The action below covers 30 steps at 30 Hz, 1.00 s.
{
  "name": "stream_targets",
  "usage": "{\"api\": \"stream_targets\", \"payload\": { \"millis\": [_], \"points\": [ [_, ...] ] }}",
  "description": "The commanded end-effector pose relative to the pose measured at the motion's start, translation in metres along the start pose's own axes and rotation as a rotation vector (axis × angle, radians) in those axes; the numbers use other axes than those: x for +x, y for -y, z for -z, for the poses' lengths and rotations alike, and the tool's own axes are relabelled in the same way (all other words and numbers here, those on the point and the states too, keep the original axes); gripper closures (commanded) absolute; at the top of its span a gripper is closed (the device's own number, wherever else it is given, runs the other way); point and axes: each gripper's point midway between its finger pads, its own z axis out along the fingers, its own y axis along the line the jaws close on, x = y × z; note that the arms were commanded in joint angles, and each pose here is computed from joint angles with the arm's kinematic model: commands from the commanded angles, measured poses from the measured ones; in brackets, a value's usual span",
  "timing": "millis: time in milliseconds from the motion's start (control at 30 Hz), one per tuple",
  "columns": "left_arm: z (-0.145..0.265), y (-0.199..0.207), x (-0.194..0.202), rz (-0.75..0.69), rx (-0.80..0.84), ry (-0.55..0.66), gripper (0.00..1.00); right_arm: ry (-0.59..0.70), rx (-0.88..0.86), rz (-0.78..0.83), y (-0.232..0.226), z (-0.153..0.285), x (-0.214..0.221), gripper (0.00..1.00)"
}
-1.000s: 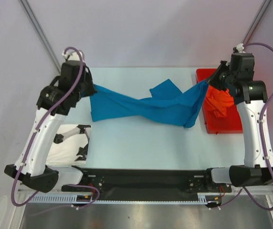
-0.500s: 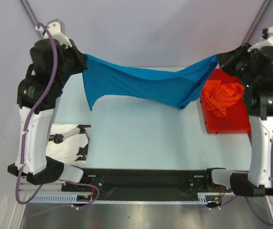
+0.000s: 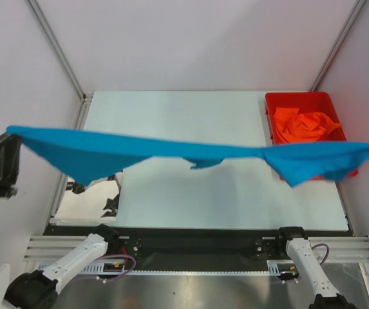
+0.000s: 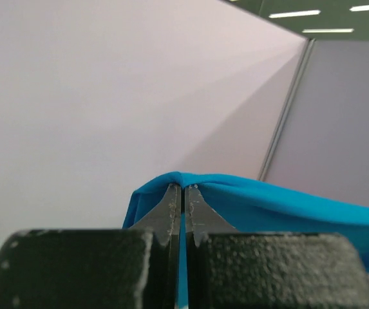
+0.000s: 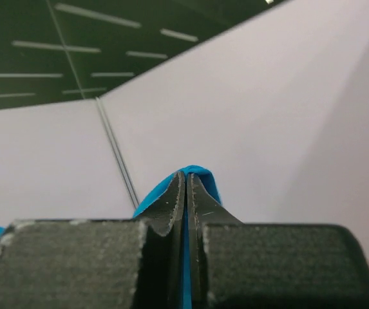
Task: Fold and stack the t-shirts
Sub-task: Flatten the tshirt out
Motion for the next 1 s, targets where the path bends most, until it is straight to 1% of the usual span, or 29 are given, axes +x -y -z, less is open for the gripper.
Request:
{"api": "stream_targets", "payload": {
  "millis": [0, 67, 100, 133, 167, 200, 233, 267, 300, 367, 433, 467, 500, 533, 567, 600, 633, 667, 700, 733, 767, 800, 867, 900, 967],
  "points": [
    [-0.009, 0.002, 0.01, -0.06, 0.032, -0.007, 1.0, 0.032, -0.008, 0.039, -0.002, -0.003, -0.007, 1.0],
    [-0.017, -0.002, 0.02, -0.065, 0.013, -0.018, 1.0, 0.027, -0.001, 0.045, 0.002, -0.007, -0.004, 1.0],
    [-0.026, -0.005, 0.044, -0.068, 0.011, -0.065, 1.0, 0.013, 0.011, 0.048, 0.009, -0.013, 0.003, 1.0],
    [-0.034, -0.004, 0.048, -0.06, 0.017, -0.053, 1.0, -0.039, 0.042, 0.032, 0.024, -0.025, 0.026, 1.0],
    [-0.041, -0.005, 0.061, -0.048, 0.012, -0.069, 1.0, -0.045, 0.044, 0.03, 0.031, -0.035, 0.036, 1.0],
    [-0.056, -0.012, 0.101, -0.063, -0.005, -0.149, 1.0, -0.067, 0.049, 0.03, 0.04, -0.043, 0.05, 1.0],
    [-0.067, -0.018, 0.111, -0.076, -0.033, -0.143, 1.0, -0.093, 0.065, 0.015, 0.05, -0.053, 0.066, 1.0],
    [-0.075, -0.026, 0.131, -0.088, -0.064, -0.173, 1.0, -0.137, 0.091, 0.01, 0.07, -0.066, 0.094, 1.0],
    [-0.084, -0.038, 0.168, -0.115, -0.101, -0.242, 1.0, -0.164, 0.097, 0.015, 0.078, -0.073, 0.108, 1.0],
    [-0.105, -0.053, 0.202, -0.177, -0.152, -0.289, 1.0, -0.237, 0.127, 0.004, 0.108, -0.092, 0.156, 1.0],
    [-0.123, -0.076, 0.251, -0.234, -0.217, -0.365, 1.0, -0.294, 0.141, 0.005, 0.128, -0.102, 0.192, 1.0],
    [-0.13, -0.086, 0.267, -0.243, -0.236, -0.39, 1.0, -0.344, 0.172, -0.015, 0.149, -0.108, 0.225, 1.0],
    [-0.135, -0.107, 0.284, -0.252, -0.285, -0.397, 1.0, -0.371, 0.173, -0.018, 0.158, -0.111, 0.244, 1.0],
    [-0.145, -0.119, 0.314, -0.236, -0.299, -0.451, 1.0, -0.39, 0.171, -0.021, 0.166, -0.113, 0.26, 1.0],
    [-0.147, -0.142, 0.326, -0.228, -0.347, -0.466, 1.0, -0.425, 0.201, -0.028, 0.184, -0.121, 0.289, 1.0],
    [-0.154, -0.154, 0.342, -0.209, -0.357, -0.468, 1.0, -0.468, 0.223, -0.032, 0.198, -0.119, 0.314, 1.0],
    [-0.159, -0.166, 0.36, -0.185, -0.369, -0.491, 1.0, -0.481, 0.227, -0.034, 0.207, -0.122, 0.328, 1.0],
    [-0.166, -0.182, 0.399, -0.164, -0.379, -0.562, 1.0, -0.491, 0.232, -0.038, 0.216, -0.129, 0.343, 1.0],
    [-0.175, -0.203, 0.41, -0.141, -0.403, -0.571, 1.0, -0.543, 0.262, -0.042, 0.235, -0.132, 0.376, 1.0],
    [-0.18, -0.215, 0.428, -0.102, -0.407, -0.601, 1.0, -0.567, 0.267, -0.036, 0.245, -0.137, 0.394, 1.0],
    [-0.179, -0.238, 0.48, -0.074, -0.428, -0.713, 1.0, -0.563, 0.284, -0.025, 0.255, -0.145, 0.405, 1.0],
    [-0.196, -0.25, 0.48, -0.054, -0.425, -0.705, 1.0, -0.631, 0.323, -0.037, 0.277, -0.145, 0.442, 1.0],
    [-0.208, -0.265, 0.51, -0.007, -0.407, -0.755, 1.0, -0.612, 0.306, -0.033, 0.286, -0.167, 0.452, 1.0],
    [-0.22, -0.275, 0.531, 0.009, -0.393, -0.784, 1.0, -0.624, 0.315, -0.031, 0.295, -0.171, 0.466, 1.0],
    [-0.23, -0.287, 0.549, 0.014, -0.403, -0.801, 1.0, -0.651, 0.326, -0.048, 0.312, -0.186, 0.494, 1.0]
  ]
}}
